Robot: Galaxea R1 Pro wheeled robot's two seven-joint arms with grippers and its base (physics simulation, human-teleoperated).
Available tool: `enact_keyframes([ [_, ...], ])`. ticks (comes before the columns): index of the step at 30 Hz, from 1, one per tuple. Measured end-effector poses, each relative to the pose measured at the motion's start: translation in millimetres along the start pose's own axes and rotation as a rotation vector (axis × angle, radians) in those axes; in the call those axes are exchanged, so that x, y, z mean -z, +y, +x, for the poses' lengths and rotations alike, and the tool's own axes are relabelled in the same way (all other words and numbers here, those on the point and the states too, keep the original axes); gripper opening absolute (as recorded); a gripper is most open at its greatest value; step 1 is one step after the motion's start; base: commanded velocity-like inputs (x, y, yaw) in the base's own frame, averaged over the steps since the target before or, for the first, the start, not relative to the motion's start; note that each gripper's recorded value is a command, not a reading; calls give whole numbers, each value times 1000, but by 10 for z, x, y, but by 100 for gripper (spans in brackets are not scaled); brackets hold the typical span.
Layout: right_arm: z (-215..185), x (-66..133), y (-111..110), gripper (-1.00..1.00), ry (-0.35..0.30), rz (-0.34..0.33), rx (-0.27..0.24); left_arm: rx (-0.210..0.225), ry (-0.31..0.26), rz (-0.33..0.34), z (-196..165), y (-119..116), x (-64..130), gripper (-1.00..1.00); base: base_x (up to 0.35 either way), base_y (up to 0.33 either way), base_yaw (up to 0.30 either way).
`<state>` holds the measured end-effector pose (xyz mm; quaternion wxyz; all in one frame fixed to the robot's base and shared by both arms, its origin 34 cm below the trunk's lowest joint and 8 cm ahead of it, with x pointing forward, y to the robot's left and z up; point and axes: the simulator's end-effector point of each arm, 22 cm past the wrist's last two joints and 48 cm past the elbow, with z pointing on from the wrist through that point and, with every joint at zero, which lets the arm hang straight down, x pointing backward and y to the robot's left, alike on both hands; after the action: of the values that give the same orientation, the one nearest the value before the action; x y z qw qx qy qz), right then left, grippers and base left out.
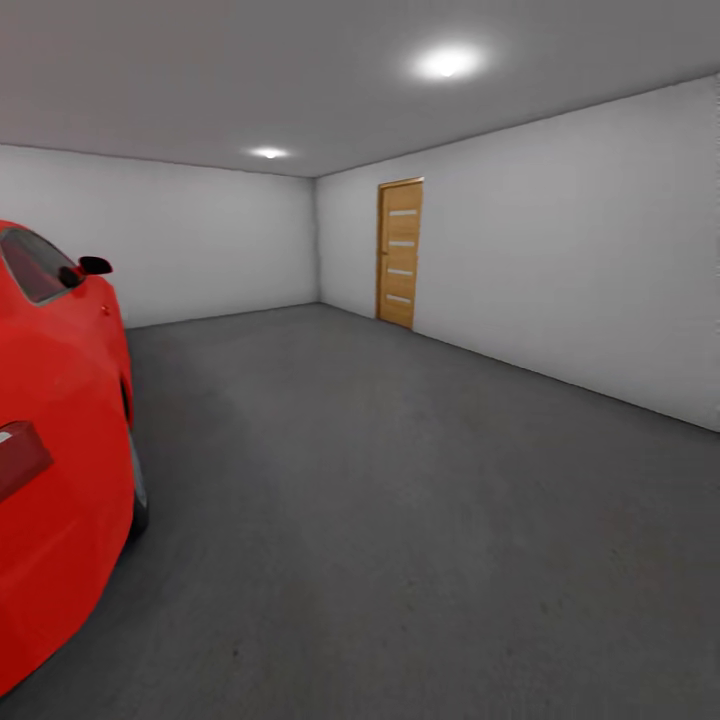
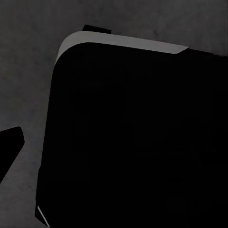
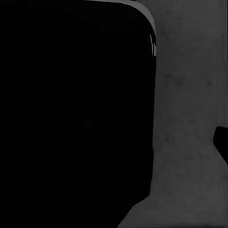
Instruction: Move the two storage containers from the living room to the garage. In the garage, place one container on the floor and stack the other container on top of it (either order is fine).
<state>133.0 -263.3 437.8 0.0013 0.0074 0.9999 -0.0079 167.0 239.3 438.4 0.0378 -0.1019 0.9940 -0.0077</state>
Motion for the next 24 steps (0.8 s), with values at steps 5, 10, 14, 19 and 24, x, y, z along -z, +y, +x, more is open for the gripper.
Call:
enact_keyframes([
  [5, -1, 0, -16, 100, 0, 7, 4, 1, 3, 2, 13, -18, 0, 100, 0, 0, -6],
  [10, -1, 0, -35, 100, 0, 9, 18, 0, 1, 3, 7, -20, 0, 100, 0, 0, -1],
  [14, -5, 0, -37, 100, -1, 9, 19, 1, 0, 2, 5, -19, 0, 100, 0, 0, -6],
  [19, -6, 0, -28, 100, -2, 8, 19, 1, 0, 2, 4, -19, 0, 100, 0, 0, -148],
  [24, -5, 0, -17, 100, -2, 7, 18, 2, 0, 2, 3, -17, 0, 100, 0, 0, -223],
])
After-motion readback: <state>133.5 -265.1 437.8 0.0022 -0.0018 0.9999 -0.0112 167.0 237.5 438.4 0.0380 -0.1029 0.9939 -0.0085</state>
